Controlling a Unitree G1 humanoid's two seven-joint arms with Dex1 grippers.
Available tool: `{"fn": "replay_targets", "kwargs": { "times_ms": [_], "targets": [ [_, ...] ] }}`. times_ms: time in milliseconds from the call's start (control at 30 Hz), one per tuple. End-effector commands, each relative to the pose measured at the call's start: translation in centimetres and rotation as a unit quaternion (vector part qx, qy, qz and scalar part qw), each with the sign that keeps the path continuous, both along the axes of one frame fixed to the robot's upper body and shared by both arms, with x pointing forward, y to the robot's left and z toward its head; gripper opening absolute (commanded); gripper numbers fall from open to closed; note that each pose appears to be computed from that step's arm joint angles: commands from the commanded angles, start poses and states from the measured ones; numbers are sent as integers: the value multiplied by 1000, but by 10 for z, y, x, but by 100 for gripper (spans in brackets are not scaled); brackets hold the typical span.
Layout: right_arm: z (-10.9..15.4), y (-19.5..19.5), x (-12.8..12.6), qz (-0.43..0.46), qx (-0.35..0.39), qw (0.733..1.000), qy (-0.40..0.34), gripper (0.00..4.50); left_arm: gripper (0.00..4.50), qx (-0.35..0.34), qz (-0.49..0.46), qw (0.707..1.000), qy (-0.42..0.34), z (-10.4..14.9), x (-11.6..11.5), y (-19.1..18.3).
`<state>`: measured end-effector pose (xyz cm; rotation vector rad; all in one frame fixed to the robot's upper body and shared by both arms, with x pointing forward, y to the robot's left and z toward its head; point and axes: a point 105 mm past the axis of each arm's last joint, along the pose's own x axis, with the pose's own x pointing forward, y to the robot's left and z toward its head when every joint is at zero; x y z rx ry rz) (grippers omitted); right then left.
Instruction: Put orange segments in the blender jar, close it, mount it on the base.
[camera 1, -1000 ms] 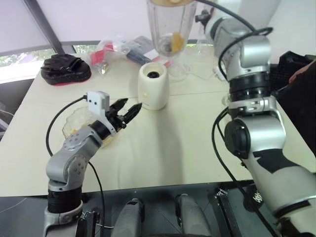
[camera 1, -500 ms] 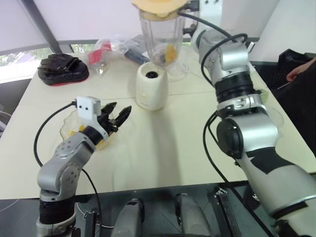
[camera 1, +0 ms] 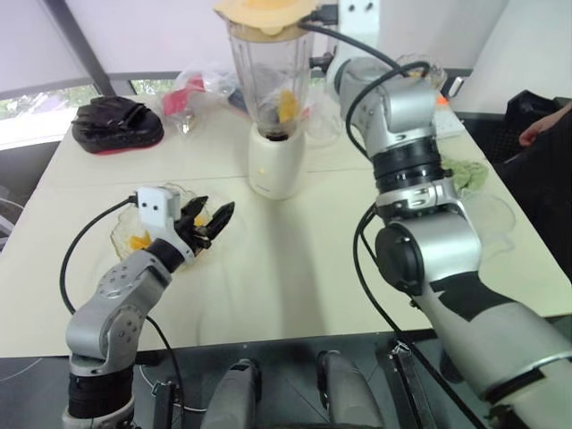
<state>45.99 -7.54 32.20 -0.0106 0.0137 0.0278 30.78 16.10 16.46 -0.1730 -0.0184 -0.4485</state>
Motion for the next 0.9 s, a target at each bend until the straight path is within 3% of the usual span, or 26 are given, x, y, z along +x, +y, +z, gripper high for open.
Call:
{"fn": "replay_targets", "kwargs": {
  "times_ms": [33,367,700,900],
  "targets": [
    [21,-1,-8,-8,22,999,-37,75,333,0,6,1000,-22,8,1,1],
    [-5,-1,-11,-22,21,999,-13,75,333,4,7,1000,-20,12,10,6],
    [-15,19,-22,-3,26,1000,-2,75,333,17,8,1000,-17,11,13,12],
    [-35,16,-15,-11,14,1000,10,75,333,17,16,1000,-14,9,12,14]
  ]
}}
